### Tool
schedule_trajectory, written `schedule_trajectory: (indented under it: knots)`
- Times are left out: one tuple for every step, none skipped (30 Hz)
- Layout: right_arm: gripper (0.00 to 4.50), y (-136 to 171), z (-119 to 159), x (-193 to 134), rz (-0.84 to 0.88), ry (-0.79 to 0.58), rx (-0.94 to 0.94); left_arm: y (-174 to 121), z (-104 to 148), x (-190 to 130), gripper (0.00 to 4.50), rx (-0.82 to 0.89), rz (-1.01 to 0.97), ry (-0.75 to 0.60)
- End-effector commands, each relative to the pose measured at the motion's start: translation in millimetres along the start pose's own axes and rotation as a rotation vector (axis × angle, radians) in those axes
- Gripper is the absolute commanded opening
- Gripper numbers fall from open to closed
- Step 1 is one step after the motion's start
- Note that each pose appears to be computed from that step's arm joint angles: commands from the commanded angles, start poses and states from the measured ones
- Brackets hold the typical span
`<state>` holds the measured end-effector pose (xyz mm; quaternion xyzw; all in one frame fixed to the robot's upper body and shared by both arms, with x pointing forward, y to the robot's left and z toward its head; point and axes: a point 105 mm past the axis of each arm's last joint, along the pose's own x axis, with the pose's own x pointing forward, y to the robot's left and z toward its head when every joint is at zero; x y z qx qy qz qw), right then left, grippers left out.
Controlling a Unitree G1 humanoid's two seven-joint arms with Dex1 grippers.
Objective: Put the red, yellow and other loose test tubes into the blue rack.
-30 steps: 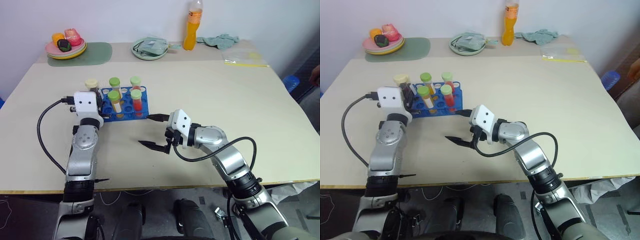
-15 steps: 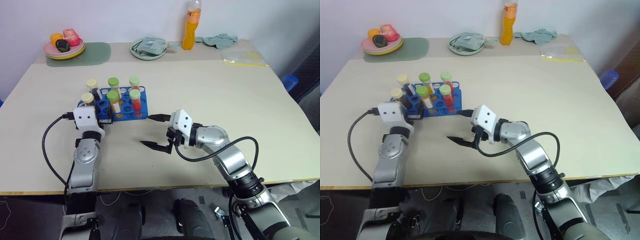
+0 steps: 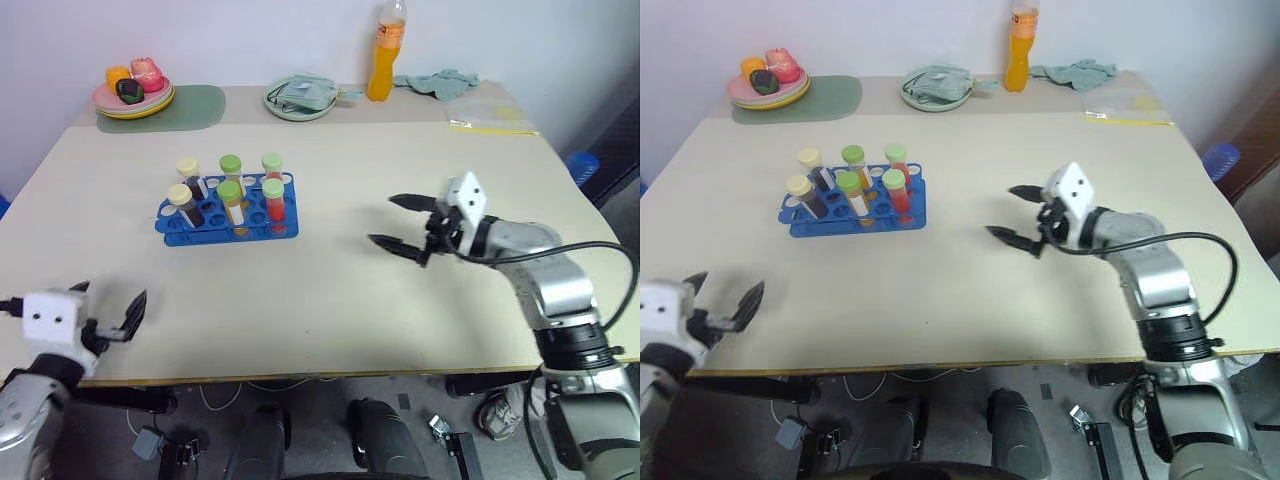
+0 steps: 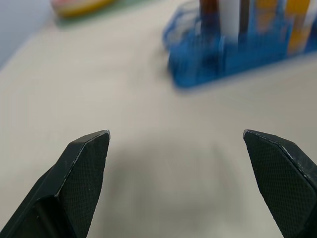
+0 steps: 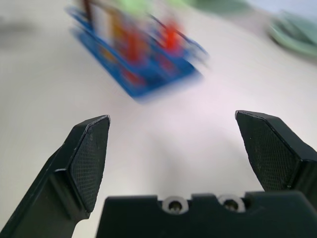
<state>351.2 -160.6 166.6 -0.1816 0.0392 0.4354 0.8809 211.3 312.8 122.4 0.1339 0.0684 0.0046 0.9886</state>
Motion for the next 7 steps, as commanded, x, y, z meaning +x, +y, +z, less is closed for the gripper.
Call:
schedule_trajectory:
  knots:
    - [4.50,-7.5,-9.0,-8.3,-0.022,0.021,-0.041,9.5,8.7,-4.1,4.44,0.033,0.016,-0.026]
    - [4.50,-8.5,-12.6,-9.3,-0.026,0.028,-0.042,10.6,8.0,-4.2,4.44,0.035,0.024,-0.024]
    - [4.50,-7.8,-15.4,-8.5,-0.024,0.032,-0.035,11.2,8.0,-3.4,4.44,0.030,0.032,-0.026]
    - [4.50,-6.7,-17.4,-7.5,-0.021,0.034,-0.032,11.2,7.9,-2.5,4.44,0.024,0.038,-0.029]
    - [4.50,-5.1,-19.0,-6.1,-0.014,0.036,-0.033,10.2,7.4,-1.5,4.44,0.020,0.042,-0.031]
    - [4.50,-3.9,-20.1,-4.7,-0.007,0.038,-0.034,8.8,6.8,-0.6,4.44,0.017,0.044,-0.032]
    - [4.50,-3.2,-20.7,-3.1,-0.002,0.039,-0.037,6.8,5.6,0.3,4.44,0.014,0.045,-0.032]
